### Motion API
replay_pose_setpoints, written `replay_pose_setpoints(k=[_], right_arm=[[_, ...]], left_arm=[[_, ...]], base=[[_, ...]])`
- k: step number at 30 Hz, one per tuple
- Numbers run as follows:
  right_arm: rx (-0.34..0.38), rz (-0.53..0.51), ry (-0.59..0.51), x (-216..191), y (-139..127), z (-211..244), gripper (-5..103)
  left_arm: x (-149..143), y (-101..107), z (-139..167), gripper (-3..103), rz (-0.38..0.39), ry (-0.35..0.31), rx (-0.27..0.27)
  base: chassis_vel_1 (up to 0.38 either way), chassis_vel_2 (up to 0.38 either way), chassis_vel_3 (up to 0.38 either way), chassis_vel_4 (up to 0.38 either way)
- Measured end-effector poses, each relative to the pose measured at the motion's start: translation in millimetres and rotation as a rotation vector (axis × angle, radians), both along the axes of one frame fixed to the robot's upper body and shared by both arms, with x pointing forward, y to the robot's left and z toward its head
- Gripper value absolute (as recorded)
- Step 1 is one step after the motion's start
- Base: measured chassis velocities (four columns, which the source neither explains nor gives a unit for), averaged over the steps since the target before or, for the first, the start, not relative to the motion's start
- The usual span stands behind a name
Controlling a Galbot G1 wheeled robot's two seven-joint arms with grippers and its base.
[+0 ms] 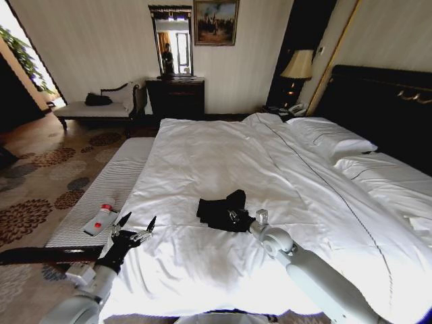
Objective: Fold the clothes on the bed.
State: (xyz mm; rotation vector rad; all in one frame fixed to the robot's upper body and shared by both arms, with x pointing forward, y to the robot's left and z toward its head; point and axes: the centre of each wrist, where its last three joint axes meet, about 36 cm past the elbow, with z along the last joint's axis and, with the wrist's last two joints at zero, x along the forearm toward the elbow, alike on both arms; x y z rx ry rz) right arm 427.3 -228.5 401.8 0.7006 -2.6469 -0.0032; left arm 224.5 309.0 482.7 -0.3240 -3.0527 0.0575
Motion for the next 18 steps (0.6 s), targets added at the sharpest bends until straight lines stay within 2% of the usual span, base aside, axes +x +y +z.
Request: replay_pose_setpoints(k=[2,3,5,6,9,10,11,12,13,15,16,17,18], right_arm=[[-0.009,0.024,0.000,1.1,8.1,0.7,37],[-0.012,0.034,0.001,1.5,11.3,1.0,37],[-0.024,0.068,0.008,2.6,21.3,1.8,47],[-0.024,0.068,0.008,2.6,21.3,1.8,47],[-0.044,0.124,0.015,2.8,35.5,2.8,64],[-0.044,0.124,0.015,2.8,35.5,2.8,64],[-0.045,0.130,0.016,2.5,37.6,3.2,69],[-0.042,0.135,0.016,1.9,40.5,4.2,69],[-0.032,0.136,0.016,1.0,43.9,6.6,81],[-0.023,0.135,0.018,0.3,45.4,8.7,81],[-0.014,0.130,0.017,-0.4,45.1,10.8,86],[-0.011,0.128,0.017,-0.6,44.8,11.4,86],[0.007,0.117,0.019,-3.3,42.3,14.0,96]], left_arm=[[0.0,0.0,0.0,100,0.000,0.000,0.000],[0.0,0.0,0.0,100,0.000,0.000,0.000],[0.0,0.0,0.0,100,0.000,0.000,0.000],[0.0,0.0,0.0,100,0.000,0.000,0.000],[0.0,0.0,0.0,100,0.000,0.000,0.000],[0.0,0.0,0.0,100,0.000,0.000,0.000],[0.0,0.0,0.0,100,0.000,0.000,0.000],[0.0,0.0,0.0,100,0.000,0.000,0.000],[0.0,0.0,0.0,100,0.000,0.000,0.000],[0.0,0.0,0.0,100,0.000,0.000,0.000],[0.0,0.0,0.0,100,0.000,0.000,0.000],[0.0,0.0,0.0,100,0.000,0.000,0.000],[0.0,0.0,0.0,100,0.000,0.000,0.000]], base=[[0.000,0.000,0.000,0.000],[0.000,0.000,0.000,0.000],[0.000,0.000,0.000,0.000],[0.000,0.000,0.000,0.000],[0.000,0.000,0.000,0.000],[0.000,0.000,0.000,0.000],[0.000,0.000,0.000,0.000],[0.000,0.000,0.000,0.000],[0.000,0.000,0.000,0.000],[0.000,0.000,0.000,0.000],[0.000,0.000,0.000,0.000],[0.000,0.000,0.000,0.000],[0.000,0.000,0.000,0.000]])
